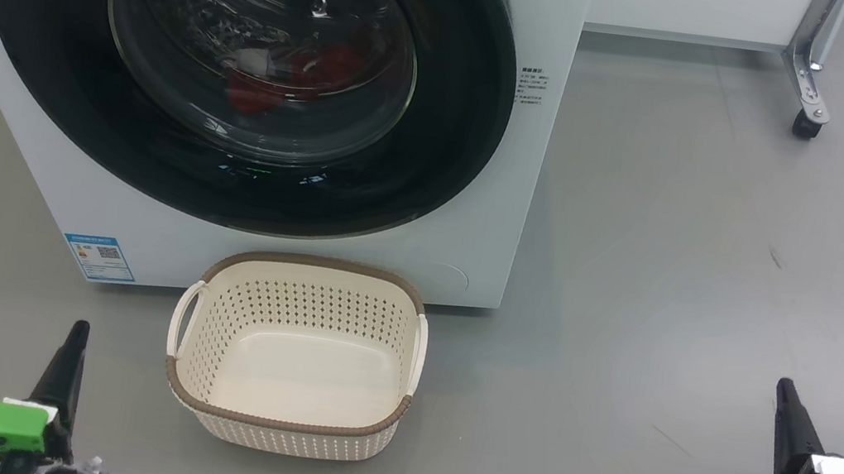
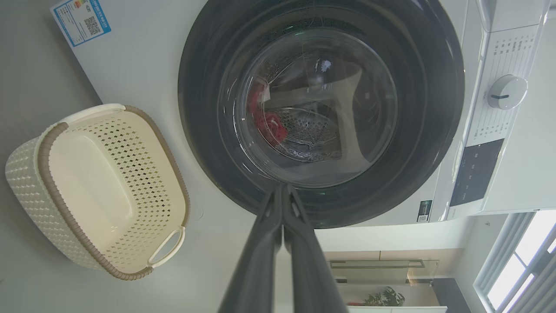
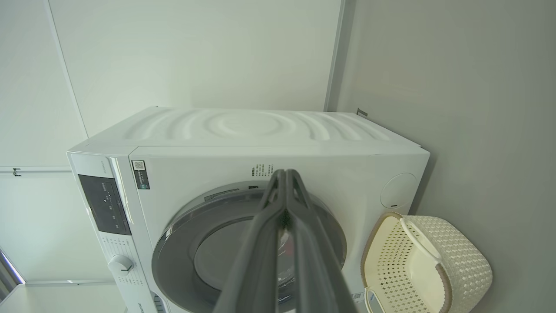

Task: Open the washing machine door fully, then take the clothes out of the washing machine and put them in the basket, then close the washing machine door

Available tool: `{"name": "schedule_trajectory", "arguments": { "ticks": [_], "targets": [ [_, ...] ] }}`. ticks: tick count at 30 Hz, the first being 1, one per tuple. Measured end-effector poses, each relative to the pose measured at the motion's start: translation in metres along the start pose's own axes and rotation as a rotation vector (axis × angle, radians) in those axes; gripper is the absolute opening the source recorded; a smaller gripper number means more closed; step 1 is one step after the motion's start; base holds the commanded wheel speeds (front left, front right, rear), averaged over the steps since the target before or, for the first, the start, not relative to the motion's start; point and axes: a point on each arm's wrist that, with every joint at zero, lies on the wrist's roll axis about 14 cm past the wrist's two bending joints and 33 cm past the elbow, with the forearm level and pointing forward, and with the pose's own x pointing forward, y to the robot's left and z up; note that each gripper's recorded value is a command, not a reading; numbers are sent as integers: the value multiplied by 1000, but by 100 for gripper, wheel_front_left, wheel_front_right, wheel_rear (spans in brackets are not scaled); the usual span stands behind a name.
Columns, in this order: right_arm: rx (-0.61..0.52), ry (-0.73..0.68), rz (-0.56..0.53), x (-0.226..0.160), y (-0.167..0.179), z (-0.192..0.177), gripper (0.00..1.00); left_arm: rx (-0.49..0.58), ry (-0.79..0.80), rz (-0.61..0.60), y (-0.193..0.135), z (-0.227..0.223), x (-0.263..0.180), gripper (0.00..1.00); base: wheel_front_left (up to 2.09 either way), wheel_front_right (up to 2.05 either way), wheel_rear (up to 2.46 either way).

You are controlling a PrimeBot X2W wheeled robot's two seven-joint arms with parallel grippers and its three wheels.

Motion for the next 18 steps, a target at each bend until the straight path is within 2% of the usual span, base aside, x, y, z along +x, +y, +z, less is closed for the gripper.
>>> {"name": "schedule_trajectory", "arguments": {
  "ticks": [6,18],
  "targets": [
    [27,-2,-93,-15,-32,-6,100,-27,6,86,30,-9,-13,100,0,0,0],
    [-3,-10,-66,-12,-24,-4,100,-15,13,73,26,-12,-12,100,0,0,0]
  ]
}}
